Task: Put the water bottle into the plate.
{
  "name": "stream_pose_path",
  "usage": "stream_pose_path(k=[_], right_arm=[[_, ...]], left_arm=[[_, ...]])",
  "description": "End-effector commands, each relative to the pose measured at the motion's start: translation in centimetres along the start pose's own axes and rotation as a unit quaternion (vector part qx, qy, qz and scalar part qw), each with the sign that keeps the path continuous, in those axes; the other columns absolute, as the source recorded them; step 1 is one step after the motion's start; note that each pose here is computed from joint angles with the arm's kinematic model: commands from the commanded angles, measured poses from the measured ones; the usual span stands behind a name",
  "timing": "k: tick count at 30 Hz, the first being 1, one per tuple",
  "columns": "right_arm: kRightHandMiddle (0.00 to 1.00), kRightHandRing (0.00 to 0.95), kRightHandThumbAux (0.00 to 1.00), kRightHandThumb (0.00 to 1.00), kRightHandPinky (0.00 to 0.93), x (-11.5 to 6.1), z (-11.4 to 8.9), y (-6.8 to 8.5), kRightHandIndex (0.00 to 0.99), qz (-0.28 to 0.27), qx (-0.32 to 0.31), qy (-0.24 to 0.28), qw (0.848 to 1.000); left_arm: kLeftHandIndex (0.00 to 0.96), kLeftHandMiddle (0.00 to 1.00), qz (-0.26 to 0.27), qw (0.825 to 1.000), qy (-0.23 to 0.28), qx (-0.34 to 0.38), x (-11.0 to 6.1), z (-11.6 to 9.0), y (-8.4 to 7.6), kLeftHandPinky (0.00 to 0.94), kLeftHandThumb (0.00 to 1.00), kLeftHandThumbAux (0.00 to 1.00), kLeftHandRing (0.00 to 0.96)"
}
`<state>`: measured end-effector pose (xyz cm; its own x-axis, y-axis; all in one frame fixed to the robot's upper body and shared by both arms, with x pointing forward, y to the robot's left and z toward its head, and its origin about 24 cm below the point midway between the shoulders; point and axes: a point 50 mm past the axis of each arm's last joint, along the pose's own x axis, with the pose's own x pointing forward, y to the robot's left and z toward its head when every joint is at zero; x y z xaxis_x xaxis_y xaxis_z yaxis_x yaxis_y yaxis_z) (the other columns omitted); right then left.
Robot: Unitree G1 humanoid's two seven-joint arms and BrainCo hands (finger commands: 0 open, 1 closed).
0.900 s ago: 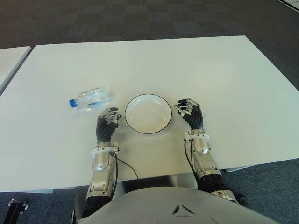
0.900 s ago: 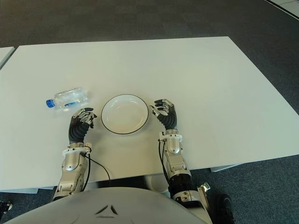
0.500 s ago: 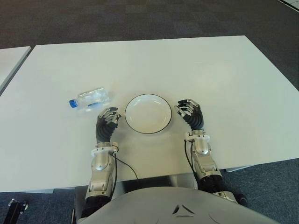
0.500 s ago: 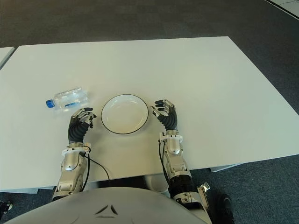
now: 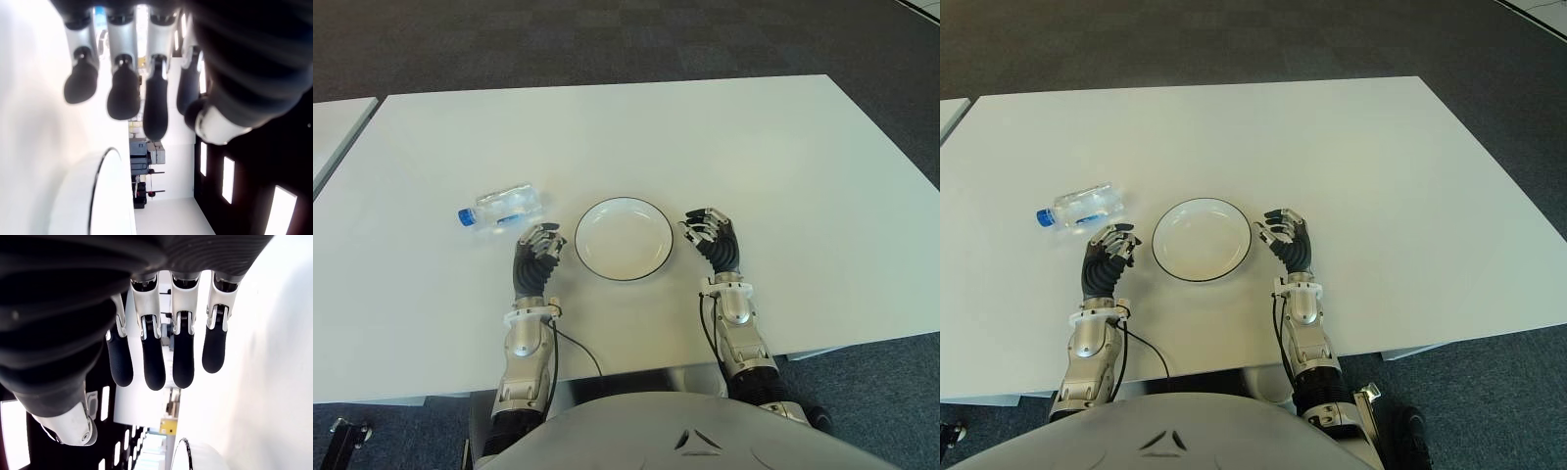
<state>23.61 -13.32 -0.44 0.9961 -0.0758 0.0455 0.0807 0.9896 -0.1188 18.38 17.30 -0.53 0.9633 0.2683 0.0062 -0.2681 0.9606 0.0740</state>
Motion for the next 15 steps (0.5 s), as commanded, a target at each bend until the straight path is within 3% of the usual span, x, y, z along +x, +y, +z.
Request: stream_pose_path(k=[1,4,9,10,12,14,15], right_arm=[[0.420,0.394,0.737,0.706,0.393,-0.2,-0.4,0.1,0.416,-0.003,0.000,0.017,1.000],[0.420,0.394,0.737,0.706,0.392,-0.2,-0.4,0.1,0.416,-0.004,-0.001,0.018,1.000],[0.418,0.392,0.737,0.706,0.389,-0.2,-0.4,0.2,0.416,-0.004,-0.002,0.019,1.000],[0.418,0.392,0.737,0.706,0.389,-0.2,-0.4,0.2,0.416,-0.004,-0.002,0.019,1.000],[0.417,0.391,0.737,0.706,0.389,-0.2,-0.4,0.2,0.416,-0.003,-0.001,0.019,1.000],[0.417,0.391,0.737,0.706,0.389,-0.2,-0.4,0.3,0.416,-0.003,0.000,0.020,1.000],[0.417,0.391,0.737,0.706,0.389,-0.2,-0.4,0.3,0.416,-0.003,0.000,0.020,1.000]], left_arm=[[0.398,0.565,0.032,0.997,-0.051,0.050,-0.2,2.5,-0.3,0.738,0.834,0.679,0.746],[0.396,0.562,0.054,0.974,-0.116,0.186,0.0,3.4,0.3,0.713,0.834,0.679,0.729],[0.403,0.533,0.082,0.938,-0.149,0.303,0.7,4.1,0.9,0.652,0.834,0.677,0.672],[0.411,0.513,0.085,0.933,-0.150,0.316,0.9,4.2,1.1,0.605,0.833,0.677,0.610],[0.408,0.338,0.092,0.917,-0.155,0.356,1.8,4.7,1.7,0.381,0.750,0.699,0.364],[0.406,0.264,0.095,0.901,-0.157,0.393,2.6,5.2,2.3,0.280,0.720,0.706,0.261],[0.301,0.193,0.096,0.895,-0.157,0.407,3.0,5.3,2.5,0.214,0.668,0.654,0.193]])
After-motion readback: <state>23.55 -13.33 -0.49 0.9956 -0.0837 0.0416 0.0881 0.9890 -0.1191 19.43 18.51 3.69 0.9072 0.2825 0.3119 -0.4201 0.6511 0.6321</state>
